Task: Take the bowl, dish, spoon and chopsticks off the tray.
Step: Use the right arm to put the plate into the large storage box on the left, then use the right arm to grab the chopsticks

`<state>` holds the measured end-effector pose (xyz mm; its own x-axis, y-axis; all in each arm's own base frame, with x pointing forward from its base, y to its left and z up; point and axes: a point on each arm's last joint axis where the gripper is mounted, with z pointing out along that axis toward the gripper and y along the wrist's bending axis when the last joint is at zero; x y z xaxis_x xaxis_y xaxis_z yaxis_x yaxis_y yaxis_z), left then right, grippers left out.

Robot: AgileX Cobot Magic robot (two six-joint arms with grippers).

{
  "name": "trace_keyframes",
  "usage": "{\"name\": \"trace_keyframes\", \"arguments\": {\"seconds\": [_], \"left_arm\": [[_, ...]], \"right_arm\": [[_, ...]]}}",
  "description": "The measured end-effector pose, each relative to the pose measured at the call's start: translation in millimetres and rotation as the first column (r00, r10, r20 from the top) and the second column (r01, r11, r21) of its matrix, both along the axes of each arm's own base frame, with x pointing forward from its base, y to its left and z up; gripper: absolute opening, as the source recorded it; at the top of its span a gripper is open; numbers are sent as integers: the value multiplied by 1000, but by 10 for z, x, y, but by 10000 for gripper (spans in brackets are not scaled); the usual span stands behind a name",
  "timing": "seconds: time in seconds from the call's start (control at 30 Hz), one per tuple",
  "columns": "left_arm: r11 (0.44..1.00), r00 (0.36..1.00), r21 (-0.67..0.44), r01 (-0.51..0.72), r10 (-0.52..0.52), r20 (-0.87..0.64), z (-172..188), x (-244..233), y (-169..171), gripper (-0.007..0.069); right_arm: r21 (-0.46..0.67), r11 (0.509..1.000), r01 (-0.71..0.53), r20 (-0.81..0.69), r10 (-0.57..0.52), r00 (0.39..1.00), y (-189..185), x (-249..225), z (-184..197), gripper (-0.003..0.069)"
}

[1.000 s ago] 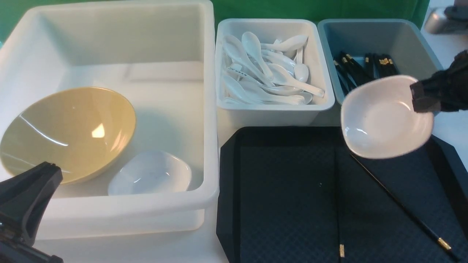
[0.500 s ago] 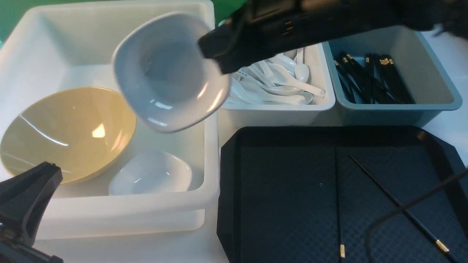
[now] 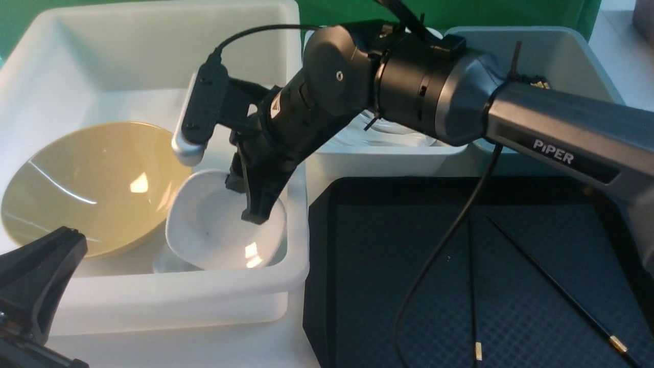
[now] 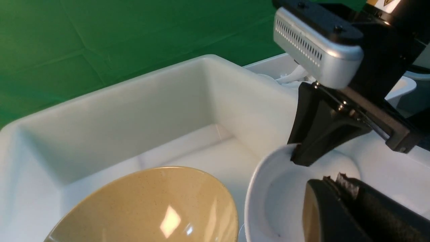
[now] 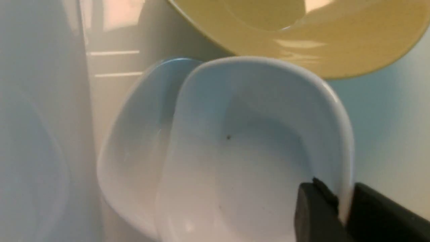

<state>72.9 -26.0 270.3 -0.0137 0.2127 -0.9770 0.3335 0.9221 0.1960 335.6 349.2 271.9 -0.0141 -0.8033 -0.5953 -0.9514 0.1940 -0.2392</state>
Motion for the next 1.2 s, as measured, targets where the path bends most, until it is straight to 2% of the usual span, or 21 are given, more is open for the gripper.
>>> {"name": "trace_keyframes", "arguments": {"seconds": [0.07,0.13,0.23,0.27,0.33,0.43,0.47,0.5,0.53,0.57,0.6,0.63,0.67,0.7,0.73,0.77,0.8,0.83,0.87,1.07,1.2], "left_arm": [[1000,1000,0,0,0,0,0,0,0,-8],[1000,1000,0,0,0,0,0,0,0,-8],[1000,1000,0,0,0,0,0,0,0,-8],[1000,1000,0,0,0,0,0,0,0,-8],[1000,1000,0,0,0,0,0,0,0,-8],[1000,1000,0,0,0,0,0,0,0,-8],[1000,1000,-2,0,0,0,0,0,0,-8],[1000,1000,-8,1,-1,-2,1,0,-1,-8],[1000,1000,-9,0,0,-1,1,0,-1,-8],[1000,1000,-22,0,-1,-3,4,0,-2,-8],[1000,1000,-24,0,0,-2,5,0,-2,-8],[1000,1000,-30,-2,2,1,9,1,-1,-8],[999,1000,-35,-1,1,-1,10,0,-1,-8],[999,1000,-43,-3,3,2,14,1,0,-8],[999,1000,-48,-3,3,2,16,1,0,-8],[999,1000,-54,-5,5,3,18,2,1,-8],[999,1000,-54,-5,5,3,18,2,1,-8],[998,1000,-56,-5,5,3,19,2,1,-8],[998,1000,-60,-5,5,2,19,2,0,-8],[998,1000,-60,-5,5,2,19,2,0,-8],[998,1000,-62,-5,5,2,20,1,0,-8]], "right_arm": [[-4,1000,-3,-3,3,1000,4,-9,-2,239],[-1,1000,13,-19,-13,1000,8,-26,8,346],[-3,999,33,-32,-33,999,-37,-58,100,423],[3,999,52,-34,-52,998,-83,-73,189,448],[50,987,153,9,-153,988,-332,-119,635,485],[94,956,278,47,-283,958,-633,-141,1017,490],[104,937,332,74,-341,937,-798,-167,1196,490],[114,885,451,80,-461,884,-1107,-190,1426,488],[108,877,468,89,-478,874,-1156,-188,1452,488],[75,784,616,63,-620,782,-1530,-187,1580,482],[59,766,640,60,-643,764,-1610,-181,1588,479],[23,711,703,42,-703,710,-1798,-160,1581,475],[-10,664,747,22,-747,664,-1931,-130,1521,472],[-61,594,802,-4,-804,595,-2135,-77,1402,467],[-110,551,827,-18,-833,553,-2259,-43,1264,464],[-179,513,839,-35,-856,516,-2362,-20,1055,461],[-179,509,842,-35,-859,511,-2379,-15,1055,461],[-244,480,843,-48,-874,484,-2466,-11,859,459],[-349,435,830,-71,-895,439,-2592,-44,488,457],[-495,371,786,-124,-925,358,-2765,-300,-488,456],[-543,358,760,-164,-932,322,-2787,-458,-860,434]]}}
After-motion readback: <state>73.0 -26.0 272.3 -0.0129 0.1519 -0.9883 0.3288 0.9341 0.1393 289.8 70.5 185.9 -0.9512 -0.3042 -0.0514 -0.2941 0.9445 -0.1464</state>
